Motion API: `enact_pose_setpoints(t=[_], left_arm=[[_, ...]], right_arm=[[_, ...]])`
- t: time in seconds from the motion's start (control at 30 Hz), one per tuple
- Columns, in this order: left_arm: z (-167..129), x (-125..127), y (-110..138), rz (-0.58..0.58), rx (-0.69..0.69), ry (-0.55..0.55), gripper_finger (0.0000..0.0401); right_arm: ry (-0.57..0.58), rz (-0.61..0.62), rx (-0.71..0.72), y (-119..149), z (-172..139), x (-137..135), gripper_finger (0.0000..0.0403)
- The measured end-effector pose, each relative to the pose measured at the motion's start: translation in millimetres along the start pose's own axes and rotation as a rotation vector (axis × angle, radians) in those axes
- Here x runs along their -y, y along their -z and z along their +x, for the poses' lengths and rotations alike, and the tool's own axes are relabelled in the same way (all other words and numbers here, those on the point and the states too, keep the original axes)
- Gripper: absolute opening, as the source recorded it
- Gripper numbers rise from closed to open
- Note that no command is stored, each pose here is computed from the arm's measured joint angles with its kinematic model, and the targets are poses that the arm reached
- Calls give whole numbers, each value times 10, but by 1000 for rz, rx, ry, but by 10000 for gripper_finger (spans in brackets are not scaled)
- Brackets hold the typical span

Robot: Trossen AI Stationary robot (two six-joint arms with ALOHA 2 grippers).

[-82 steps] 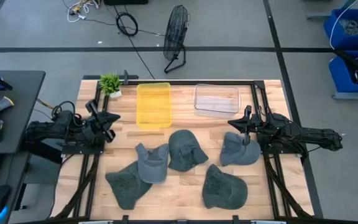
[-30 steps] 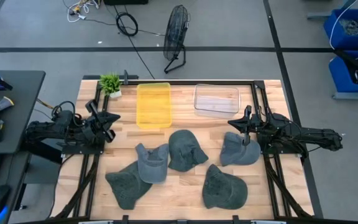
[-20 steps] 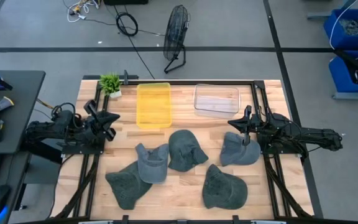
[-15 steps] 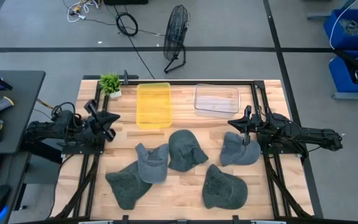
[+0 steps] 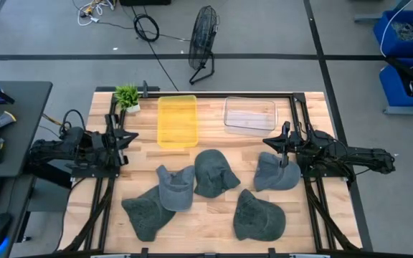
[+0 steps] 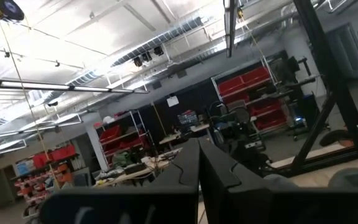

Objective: Pick & Place hat
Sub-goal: Put the left gray cap into the yellow bin

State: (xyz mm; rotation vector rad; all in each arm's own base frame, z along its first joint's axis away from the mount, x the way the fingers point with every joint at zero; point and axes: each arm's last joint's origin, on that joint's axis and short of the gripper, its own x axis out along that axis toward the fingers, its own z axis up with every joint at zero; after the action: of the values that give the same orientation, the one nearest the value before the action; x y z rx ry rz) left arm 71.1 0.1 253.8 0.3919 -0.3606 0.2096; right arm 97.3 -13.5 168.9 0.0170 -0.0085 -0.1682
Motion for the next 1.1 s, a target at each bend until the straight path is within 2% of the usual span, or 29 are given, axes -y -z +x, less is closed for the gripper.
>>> enact_pose_setpoints(t=[0.4,0.5,0.63,0.73,0.97,1.1], left_arm=[[0,-8,-6,37,2,-17,3],[-1,-31,9,43,-45,-100,3],[-14,-80,45,29,-150,-284,13],[-23,-81,87,33,-213,-331,35],[-26,-20,213,-167,-302,-311,99],[26,27,284,-232,-361,-303,122]], right_arm=[[0,0,0,0,0,0,6],[0,0,0,0,0,0,6],[0,0,0,1,0,0,6],[1,0,0,1,0,1,6],[1,0,0,0,0,0,6],[0,0,1,-1,0,0,6]])
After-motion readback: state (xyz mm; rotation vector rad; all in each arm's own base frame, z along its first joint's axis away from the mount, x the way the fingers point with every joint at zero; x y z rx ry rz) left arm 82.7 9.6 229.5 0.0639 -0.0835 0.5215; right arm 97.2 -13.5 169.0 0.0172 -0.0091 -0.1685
